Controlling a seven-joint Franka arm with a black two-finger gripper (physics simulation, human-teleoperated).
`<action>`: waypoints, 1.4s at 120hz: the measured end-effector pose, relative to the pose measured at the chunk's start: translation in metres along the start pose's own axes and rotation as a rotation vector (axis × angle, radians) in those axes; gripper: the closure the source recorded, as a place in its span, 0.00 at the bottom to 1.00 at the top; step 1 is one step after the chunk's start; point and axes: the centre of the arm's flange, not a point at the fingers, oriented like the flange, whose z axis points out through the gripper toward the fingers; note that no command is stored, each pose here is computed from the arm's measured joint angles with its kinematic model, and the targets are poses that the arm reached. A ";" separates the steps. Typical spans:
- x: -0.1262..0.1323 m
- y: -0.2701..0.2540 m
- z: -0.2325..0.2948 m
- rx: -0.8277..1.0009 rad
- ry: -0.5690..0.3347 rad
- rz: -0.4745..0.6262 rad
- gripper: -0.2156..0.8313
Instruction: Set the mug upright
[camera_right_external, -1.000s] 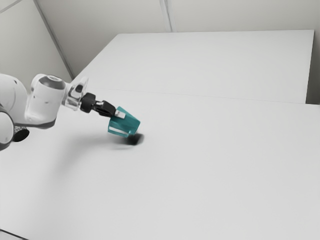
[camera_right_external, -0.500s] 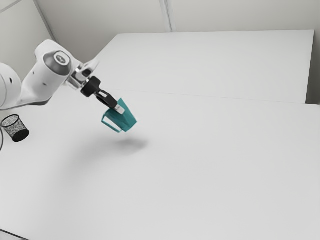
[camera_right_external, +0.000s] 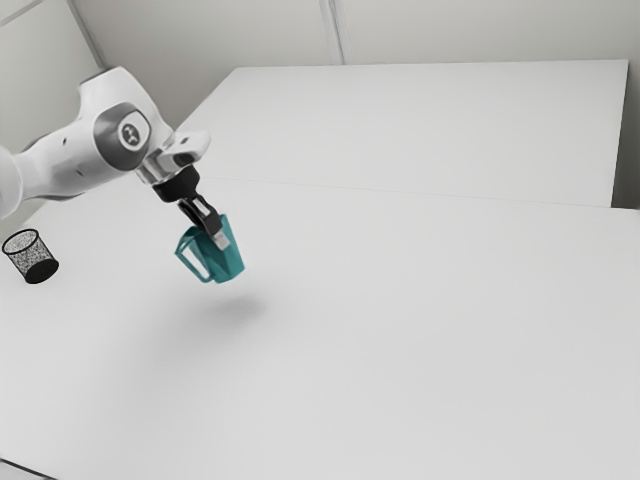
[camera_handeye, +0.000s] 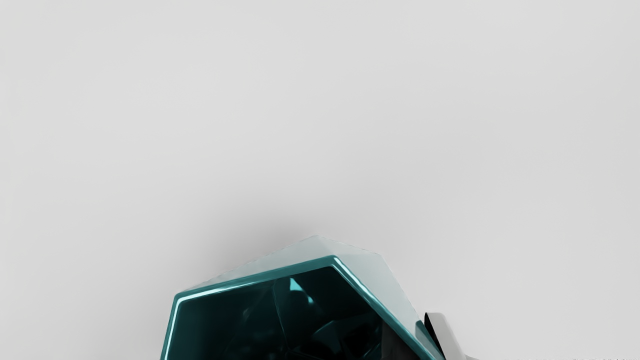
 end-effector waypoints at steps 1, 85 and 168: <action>0.000 0.000 0.000 0.006 -0.003 -0.001 0.95; -0.009 0.044 0.057 0.234 -0.054 -0.104 0.95; -0.011 0.060 0.088 0.312 0.011 -0.219 0.95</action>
